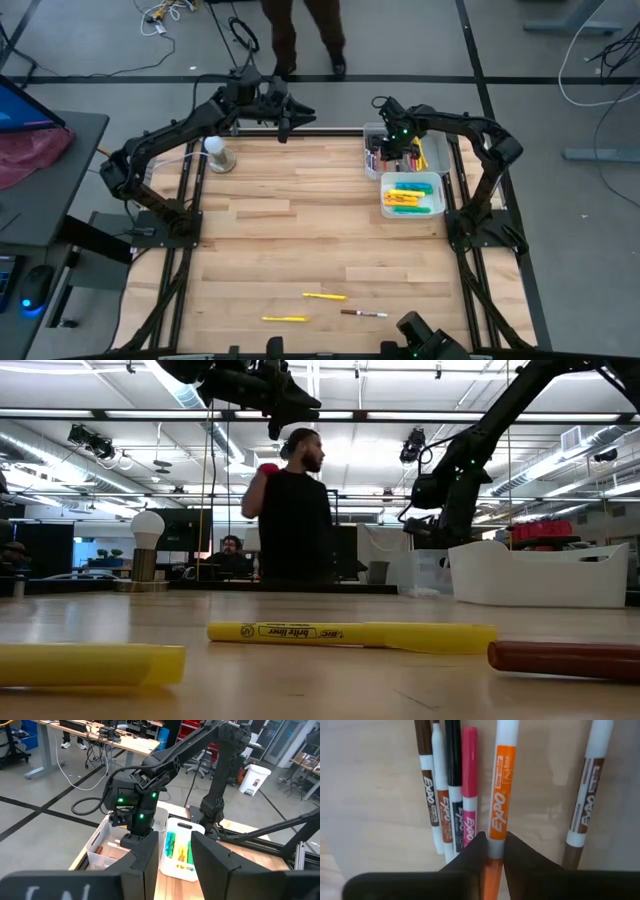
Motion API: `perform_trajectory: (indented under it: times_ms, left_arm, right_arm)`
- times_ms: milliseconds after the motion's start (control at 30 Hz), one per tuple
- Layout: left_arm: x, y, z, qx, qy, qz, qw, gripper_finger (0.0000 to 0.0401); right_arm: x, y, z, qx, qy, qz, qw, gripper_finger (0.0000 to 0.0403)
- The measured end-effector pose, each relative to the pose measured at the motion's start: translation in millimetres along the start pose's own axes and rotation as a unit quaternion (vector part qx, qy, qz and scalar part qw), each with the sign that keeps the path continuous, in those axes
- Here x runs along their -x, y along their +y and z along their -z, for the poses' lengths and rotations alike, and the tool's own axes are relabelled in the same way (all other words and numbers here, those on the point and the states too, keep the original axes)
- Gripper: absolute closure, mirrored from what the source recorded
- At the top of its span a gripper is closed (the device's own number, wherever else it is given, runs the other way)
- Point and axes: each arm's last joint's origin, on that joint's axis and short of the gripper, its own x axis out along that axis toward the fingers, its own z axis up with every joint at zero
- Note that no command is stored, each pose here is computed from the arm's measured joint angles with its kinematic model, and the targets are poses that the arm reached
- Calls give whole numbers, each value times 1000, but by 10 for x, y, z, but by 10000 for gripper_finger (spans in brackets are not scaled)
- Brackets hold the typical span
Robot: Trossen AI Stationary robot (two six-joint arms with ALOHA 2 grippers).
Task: Pick & Place Markers
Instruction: Put the orange marker pen into the transparent bin, then put the yellow pen into the gray bin
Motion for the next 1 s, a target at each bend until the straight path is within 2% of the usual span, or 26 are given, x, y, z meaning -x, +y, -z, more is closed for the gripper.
perform_trajectory:
  times_ms: [167,300,433,567,767,900,1000]
  left_arm:
    - [0,0,2,1,1,0,1000,282]
    - [0,1,8,9,4,0,1000,282]
    - [0,0,12,28,6,1,1000,282]
    - [2,-9,19,32,11,16,999,282]
    - [-4,-56,20,34,16,57,998,282]
    - [11,-175,-12,34,14,69,997,282]
    - [65,-374,-88,19,2,85,996,287]
  right_arm:
    - [0,-7,1,5,-4,9,1000,302]
    - [46,-1,11,33,-13,10,999,249]
    - [253,60,92,64,-42,-7,997,213]
    - [604,190,321,104,-105,-24,989,205]
    - [1104,422,929,197,-209,-56,956,215]
    - [1292,537,1407,294,-248,-73,920,224]
    - [1353,596,1806,373,-239,-95,891,230]
